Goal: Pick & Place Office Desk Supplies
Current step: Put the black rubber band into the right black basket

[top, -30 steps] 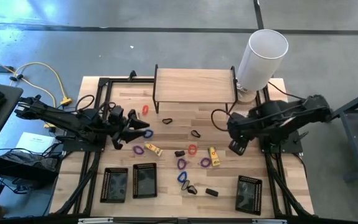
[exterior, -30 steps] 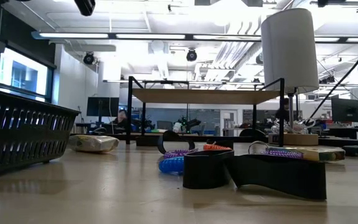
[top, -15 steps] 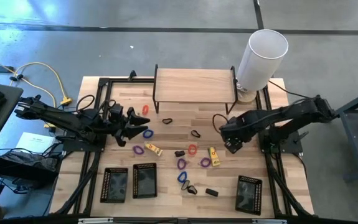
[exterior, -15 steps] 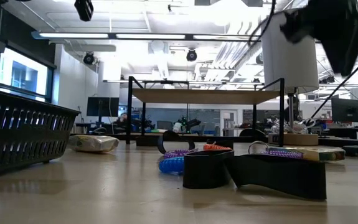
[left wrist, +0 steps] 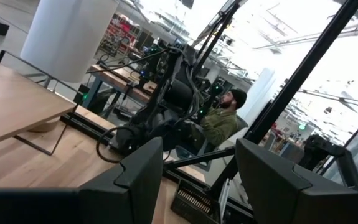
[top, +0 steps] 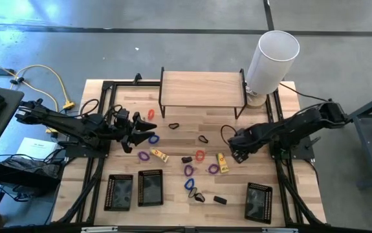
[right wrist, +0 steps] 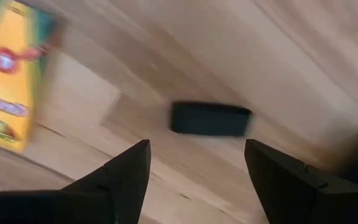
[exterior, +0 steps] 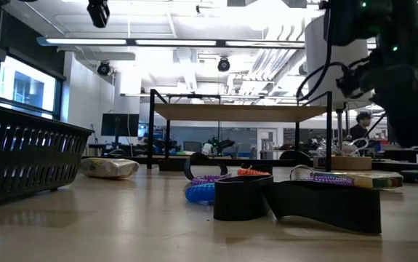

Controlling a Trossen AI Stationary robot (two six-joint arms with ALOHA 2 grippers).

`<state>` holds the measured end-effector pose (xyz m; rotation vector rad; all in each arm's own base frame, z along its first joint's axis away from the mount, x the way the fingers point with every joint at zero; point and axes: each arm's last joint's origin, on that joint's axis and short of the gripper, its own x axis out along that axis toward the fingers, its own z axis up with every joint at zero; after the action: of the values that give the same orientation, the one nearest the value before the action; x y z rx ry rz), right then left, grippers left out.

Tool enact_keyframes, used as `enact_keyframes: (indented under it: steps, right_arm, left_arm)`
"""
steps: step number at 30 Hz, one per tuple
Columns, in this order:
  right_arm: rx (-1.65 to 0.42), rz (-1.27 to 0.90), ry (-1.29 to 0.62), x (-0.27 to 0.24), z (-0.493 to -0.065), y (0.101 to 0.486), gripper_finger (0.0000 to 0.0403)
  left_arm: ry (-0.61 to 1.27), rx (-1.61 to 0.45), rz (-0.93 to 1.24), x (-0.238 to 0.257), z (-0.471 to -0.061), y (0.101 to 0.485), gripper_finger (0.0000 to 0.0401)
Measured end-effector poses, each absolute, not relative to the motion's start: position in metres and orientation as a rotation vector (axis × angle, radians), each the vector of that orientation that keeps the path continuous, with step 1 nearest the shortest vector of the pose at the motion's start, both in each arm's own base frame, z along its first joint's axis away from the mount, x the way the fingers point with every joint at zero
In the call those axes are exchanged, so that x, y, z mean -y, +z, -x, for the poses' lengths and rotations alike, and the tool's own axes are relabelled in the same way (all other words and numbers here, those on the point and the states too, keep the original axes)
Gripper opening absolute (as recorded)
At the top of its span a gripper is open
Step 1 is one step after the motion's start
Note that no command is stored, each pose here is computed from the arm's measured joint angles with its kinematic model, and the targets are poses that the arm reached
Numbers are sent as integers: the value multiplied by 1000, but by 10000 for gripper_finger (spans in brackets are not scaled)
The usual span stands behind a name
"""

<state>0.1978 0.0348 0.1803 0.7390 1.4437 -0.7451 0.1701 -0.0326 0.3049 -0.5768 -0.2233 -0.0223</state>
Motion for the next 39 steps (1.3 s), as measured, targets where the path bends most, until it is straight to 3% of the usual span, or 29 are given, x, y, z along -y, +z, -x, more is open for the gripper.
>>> enact_keyframes:
  steps: [28,33,39]
  right_arm:
    - [-1382,-786,-783,-30,-177,131,243]
    - [-1380,-777,-791,-30,-176,129,211]
    - [-1362,-754,-808,-29,-176,129,136]
  left_arm:
    - [-4,155,560,36,-184,293,197]
    - [-4,155,560,36,-184,293,197]
    - [-4,156,560,36,-184,293,197]
